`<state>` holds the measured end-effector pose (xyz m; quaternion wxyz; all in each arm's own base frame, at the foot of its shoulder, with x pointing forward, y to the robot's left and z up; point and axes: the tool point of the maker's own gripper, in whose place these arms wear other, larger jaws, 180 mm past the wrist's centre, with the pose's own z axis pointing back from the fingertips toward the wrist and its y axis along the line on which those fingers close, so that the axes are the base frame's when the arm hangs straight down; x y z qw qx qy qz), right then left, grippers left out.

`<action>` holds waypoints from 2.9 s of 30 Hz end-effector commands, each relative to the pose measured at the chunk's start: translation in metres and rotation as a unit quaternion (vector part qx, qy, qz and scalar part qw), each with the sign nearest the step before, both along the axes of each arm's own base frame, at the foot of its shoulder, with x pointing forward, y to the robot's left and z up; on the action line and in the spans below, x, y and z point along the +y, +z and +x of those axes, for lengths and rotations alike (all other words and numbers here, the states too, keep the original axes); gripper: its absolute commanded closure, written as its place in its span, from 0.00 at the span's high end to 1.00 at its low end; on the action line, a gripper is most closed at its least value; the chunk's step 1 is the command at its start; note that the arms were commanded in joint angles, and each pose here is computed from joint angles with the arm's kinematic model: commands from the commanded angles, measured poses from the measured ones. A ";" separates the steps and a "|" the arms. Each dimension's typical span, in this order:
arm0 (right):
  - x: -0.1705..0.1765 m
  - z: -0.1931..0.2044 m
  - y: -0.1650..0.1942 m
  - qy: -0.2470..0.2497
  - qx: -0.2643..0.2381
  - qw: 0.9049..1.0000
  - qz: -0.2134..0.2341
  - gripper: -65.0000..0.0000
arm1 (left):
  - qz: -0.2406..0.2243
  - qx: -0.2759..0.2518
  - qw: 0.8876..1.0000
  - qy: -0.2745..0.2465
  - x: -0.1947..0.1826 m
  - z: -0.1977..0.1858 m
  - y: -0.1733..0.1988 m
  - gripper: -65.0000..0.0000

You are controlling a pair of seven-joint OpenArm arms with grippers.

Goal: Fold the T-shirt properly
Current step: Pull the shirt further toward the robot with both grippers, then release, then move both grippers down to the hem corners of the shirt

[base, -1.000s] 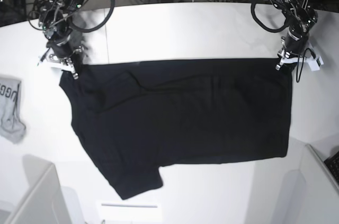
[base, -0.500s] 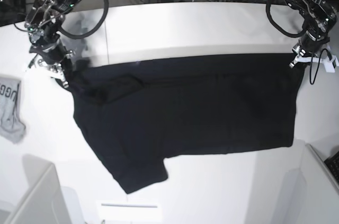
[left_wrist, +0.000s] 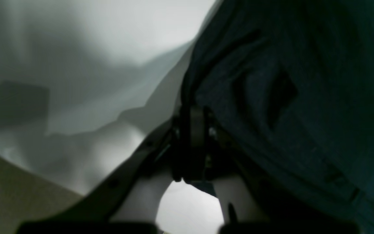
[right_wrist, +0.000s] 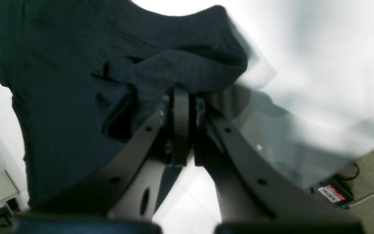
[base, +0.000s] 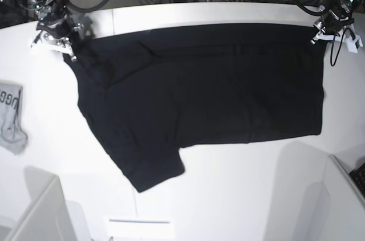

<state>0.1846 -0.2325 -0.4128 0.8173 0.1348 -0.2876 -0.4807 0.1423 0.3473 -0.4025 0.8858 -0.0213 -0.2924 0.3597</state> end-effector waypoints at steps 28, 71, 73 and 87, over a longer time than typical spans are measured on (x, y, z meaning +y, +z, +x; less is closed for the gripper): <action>-0.015 -0.058 -0.006 -0.037 0.026 0.999 0.019 0.00 | 0.026 0.038 0.999 -0.005 0.010 -0.036 0.000 0.00; -0.018 0.132 0.082 0.162 -0.144 0.972 -0.087 0.42 | 0.234 -0.163 0.955 -0.078 0.081 0.111 0.165 0.72; -0.014 0.145 0.082 0.174 -0.145 0.970 -0.084 0.42 | 0.239 -0.178 0.950 -0.088 0.077 0.121 0.165 0.72; 0.020 0.253 0.080 0.284 -0.120 0.935 -0.178 0.50 | 0.215 -0.170 0.952 -0.138 0.086 0.197 0.147 0.72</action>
